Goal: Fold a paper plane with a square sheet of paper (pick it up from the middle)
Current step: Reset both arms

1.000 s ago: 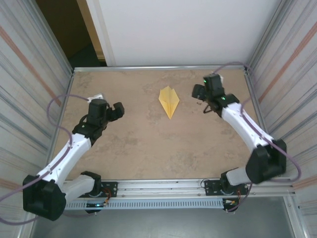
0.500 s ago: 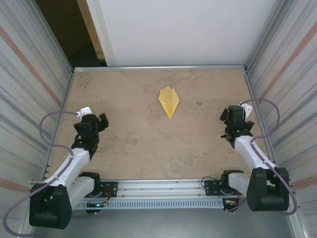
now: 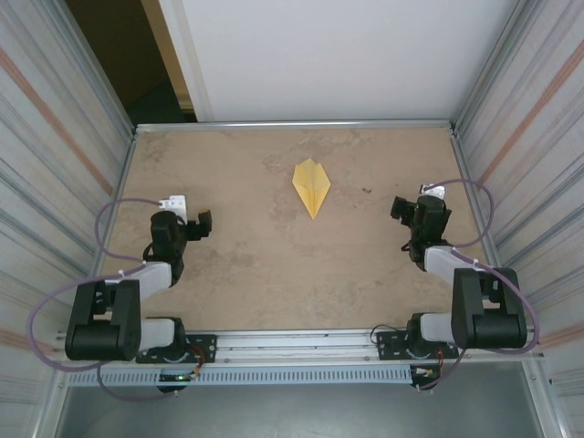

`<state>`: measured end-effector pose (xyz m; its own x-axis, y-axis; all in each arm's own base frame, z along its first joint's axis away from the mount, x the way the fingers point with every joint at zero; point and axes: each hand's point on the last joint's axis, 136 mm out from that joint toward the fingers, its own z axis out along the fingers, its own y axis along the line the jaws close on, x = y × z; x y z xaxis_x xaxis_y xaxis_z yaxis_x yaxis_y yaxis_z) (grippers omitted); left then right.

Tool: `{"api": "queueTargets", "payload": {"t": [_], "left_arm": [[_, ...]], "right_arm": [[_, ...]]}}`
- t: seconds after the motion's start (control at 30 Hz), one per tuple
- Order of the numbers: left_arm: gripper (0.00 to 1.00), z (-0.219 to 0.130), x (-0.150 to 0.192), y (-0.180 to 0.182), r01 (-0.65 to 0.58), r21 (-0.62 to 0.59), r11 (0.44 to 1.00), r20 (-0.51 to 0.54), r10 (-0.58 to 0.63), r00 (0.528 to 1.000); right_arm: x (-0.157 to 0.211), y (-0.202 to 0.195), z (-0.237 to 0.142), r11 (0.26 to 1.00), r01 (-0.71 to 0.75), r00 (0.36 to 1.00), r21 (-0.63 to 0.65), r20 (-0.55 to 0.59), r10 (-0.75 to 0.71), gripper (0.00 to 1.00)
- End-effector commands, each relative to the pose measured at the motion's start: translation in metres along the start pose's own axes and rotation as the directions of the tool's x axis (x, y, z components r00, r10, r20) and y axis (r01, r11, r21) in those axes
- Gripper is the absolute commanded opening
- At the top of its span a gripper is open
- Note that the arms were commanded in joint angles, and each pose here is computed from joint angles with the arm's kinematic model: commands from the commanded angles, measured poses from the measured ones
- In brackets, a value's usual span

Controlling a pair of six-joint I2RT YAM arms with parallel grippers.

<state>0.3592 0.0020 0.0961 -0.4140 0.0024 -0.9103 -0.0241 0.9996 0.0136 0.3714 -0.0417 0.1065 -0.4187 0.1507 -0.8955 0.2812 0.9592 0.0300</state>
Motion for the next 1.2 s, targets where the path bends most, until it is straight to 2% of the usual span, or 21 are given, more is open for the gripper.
{"api": "queueTargets", "payload": {"t": [0.0, 0.4, 0.47, 0.53, 0.6, 0.87, 0.97, 1.17], "left_arm": [[0.99, 0.006, -0.032, -0.006, -0.036, 0.057, 0.998, 0.114, 0.029, 0.993], [0.99, 0.03, -0.011, -0.002, -0.008, 0.057, 0.998, 0.059, 0.005, 0.998], [0.99, 0.032, -0.01, -0.004, -0.021, 0.044, 0.999, 0.052, 0.019, 0.998], [0.99, 0.034, -0.011, -0.002, -0.05, -0.021, 0.999, 0.043, 0.051, 0.998], [0.99, 0.032, -0.01, -0.005, -0.064, -0.024, 0.998, 0.044, 0.065, 0.997], [0.99, 0.034, -0.011, -0.006, -0.066, -0.009, 0.998, 0.042, 0.066, 0.997], [0.99, 0.036, -0.01, -0.014, -0.071, 0.065, 0.995, 0.033, 0.069, 0.997], [0.99, 0.037, -0.01, -0.014, -0.074, 0.065, 0.995, 0.026, 0.072, 0.997]], "right_arm": [[-0.015, 0.017, 0.002, 0.993, 0.032, 0.997, -0.11, 0.072, -0.024, 0.99], [0.015, 0.019, 0.024, 0.993, 0.034, 0.998, -0.112, 0.064, -0.027, 0.99], [0.015, 0.019, 0.025, 0.993, 0.033, 0.998, -0.112, 0.061, -0.027, 0.99], [0.015, 0.019, 0.025, 0.993, 0.031, 0.998, -0.113, 0.054, -0.025, 0.99], [0.015, 0.018, 0.025, 0.993, 0.031, 0.998, -0.112, 0.053, -0.025, 0.99], [0.016, 0.019, 0.026, 0.993, 0.031, 0.998, -0.114, 0.05, -0.026, 0.99], [0.016, 0.018, 0.026, 0.993, 0.03, 0.998, -0.111, 0.049, -0.025, 0.99], [0.016, 0.018, 0.026, 0.993, 0.029, 0.999, -0.114, 0.048, -0.024, 0.99]]}}
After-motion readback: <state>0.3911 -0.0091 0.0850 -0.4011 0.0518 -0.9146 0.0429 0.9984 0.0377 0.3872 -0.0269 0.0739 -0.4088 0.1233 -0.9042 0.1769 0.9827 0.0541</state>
